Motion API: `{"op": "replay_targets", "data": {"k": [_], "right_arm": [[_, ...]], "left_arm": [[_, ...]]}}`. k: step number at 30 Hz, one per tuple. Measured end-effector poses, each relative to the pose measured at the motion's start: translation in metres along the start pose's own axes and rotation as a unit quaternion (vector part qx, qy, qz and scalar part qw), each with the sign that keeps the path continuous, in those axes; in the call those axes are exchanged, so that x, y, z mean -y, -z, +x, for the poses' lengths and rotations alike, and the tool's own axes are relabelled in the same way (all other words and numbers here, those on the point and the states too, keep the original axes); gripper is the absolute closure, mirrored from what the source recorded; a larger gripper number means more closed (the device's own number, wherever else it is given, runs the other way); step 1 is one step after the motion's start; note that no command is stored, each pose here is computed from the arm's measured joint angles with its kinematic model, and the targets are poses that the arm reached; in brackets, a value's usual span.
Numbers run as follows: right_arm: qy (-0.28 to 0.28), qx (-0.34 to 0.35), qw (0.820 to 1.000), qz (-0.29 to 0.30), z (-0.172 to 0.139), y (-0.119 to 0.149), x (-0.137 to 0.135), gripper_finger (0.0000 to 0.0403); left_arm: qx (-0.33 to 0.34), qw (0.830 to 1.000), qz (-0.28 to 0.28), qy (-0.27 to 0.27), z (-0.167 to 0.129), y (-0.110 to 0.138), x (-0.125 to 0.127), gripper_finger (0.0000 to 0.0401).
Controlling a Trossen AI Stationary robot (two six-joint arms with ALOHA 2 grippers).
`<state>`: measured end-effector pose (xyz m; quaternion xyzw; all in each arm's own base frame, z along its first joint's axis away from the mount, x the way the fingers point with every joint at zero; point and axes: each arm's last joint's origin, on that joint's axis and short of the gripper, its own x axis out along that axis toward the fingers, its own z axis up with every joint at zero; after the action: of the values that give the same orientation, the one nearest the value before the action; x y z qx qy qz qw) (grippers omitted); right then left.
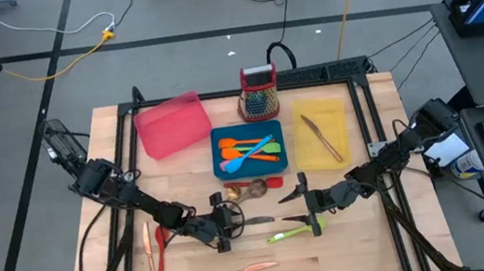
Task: Pick & Place Kitchen Items
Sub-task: Put the black table knife into the yellow bin
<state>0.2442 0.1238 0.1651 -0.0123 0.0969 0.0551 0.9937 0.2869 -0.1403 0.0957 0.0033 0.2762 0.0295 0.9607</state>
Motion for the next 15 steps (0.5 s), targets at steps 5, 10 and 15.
{"op": "replay_targets", "data": {"k": [5,10,15], "right_arm": [[0.0,0.0,1.0,0.0,0.0,0.0,0.0,0.0181],[0.0,0.0,1.0,0.0,0.0,0.0,0.0,0.0181],[0.0,0.0,1.0,-0.002,0.0,0.0,0.0,0.0181]], "left_arm": [[-0.016,1.0,0.008,-0.005,0.0,0.003,-0.001,0.024],[-0.026,1.0,-0.006,0.008,-0.002,0.006,0.002,0.024],[-0.01,1.0,0.016,0.007,-0.005,0.005,0.009,0.024]]}}
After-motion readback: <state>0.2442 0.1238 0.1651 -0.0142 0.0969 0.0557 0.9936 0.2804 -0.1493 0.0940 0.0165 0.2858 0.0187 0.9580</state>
